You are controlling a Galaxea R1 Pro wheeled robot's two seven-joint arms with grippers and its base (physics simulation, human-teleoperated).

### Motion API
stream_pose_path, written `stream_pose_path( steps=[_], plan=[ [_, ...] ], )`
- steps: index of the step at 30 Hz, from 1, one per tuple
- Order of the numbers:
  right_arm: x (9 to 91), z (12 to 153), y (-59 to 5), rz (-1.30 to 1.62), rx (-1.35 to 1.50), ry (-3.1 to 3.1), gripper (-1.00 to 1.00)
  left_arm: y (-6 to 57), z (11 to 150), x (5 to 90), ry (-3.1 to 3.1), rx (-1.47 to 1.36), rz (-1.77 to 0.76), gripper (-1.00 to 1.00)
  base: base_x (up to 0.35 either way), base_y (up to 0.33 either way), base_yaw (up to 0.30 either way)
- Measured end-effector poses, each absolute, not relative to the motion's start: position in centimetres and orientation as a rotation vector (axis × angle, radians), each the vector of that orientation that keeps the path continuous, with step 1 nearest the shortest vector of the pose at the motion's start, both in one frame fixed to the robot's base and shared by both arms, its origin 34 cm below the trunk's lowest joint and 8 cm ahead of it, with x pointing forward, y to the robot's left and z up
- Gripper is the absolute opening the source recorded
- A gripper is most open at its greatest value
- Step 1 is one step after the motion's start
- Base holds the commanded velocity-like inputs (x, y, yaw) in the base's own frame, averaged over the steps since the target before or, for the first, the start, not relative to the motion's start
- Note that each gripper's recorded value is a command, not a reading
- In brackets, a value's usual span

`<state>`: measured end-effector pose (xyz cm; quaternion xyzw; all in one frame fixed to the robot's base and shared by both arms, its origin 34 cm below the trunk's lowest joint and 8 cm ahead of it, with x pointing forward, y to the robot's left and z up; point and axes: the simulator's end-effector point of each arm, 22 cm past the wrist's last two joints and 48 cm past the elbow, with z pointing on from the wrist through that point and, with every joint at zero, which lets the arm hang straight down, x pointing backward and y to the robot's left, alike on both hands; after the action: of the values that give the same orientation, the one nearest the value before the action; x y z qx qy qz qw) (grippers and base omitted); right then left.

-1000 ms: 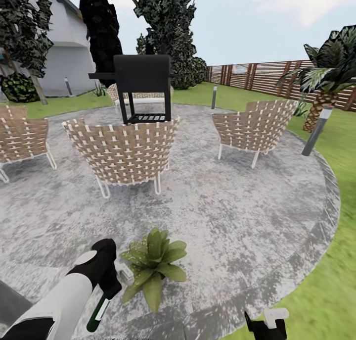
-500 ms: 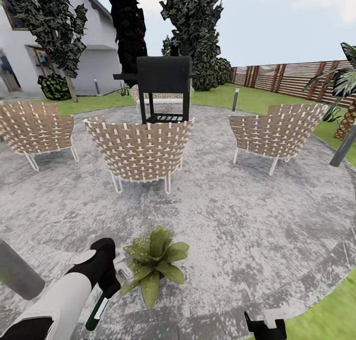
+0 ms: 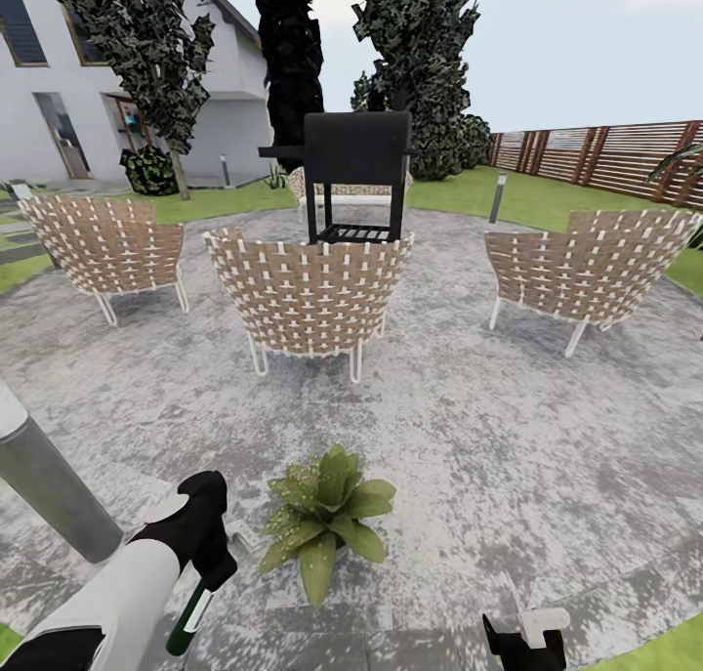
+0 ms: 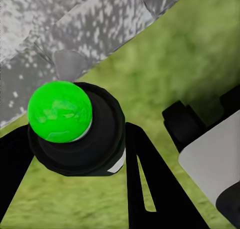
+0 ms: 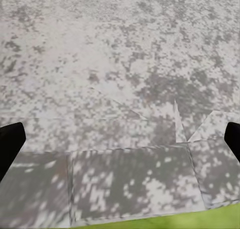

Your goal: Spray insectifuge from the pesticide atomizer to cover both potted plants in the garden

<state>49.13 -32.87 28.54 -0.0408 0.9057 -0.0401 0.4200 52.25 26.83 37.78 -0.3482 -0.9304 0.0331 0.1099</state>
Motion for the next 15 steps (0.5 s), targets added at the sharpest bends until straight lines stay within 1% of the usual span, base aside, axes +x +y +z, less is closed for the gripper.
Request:
stream_pose_path(
  steps=[3, 8, 10, 13, 15],
  plan=[
    [49.13, 28.55, -32.89, -0.102, -0.102, 2.27, 1.0, 26.96, 37.72, 52.15, -2.732, -1.023, 0.094, -1.0, 0.0, 0.0, 0.027],
    [49.14, 28.55, -32.87, -0.101, -0.101, 2.27, 1.0, 27.16, 37.69, 52.16, -2.733, -1.022, 0.087, -1.0, 0.032, 0.0, 0.236],
    [49.14, 28.56, -32.84, -0.101, -0.102, 2.27, 1.0, 27.22, 37.72, 52.21, -2.735, -1.022, 0.085, -1.0, 0.204, -0.05, 0.275],
    [49.14, 28.58, -32.87, -0.101, -0.102, 2.269, 1.0, 27.11, 37.74, 52.25, -2.735, -1.025, 0.084, -1.0, 0.263, -0.142, 0.277],
    [49.16, 28.59, -32.87, -0.101, -0.102, 2.269, 1.0, 27.04, 37.74, 52.26, -2.735, -1.026, 0.085, -1.0, 0.232, -0.187, 0.169]
  ],
)
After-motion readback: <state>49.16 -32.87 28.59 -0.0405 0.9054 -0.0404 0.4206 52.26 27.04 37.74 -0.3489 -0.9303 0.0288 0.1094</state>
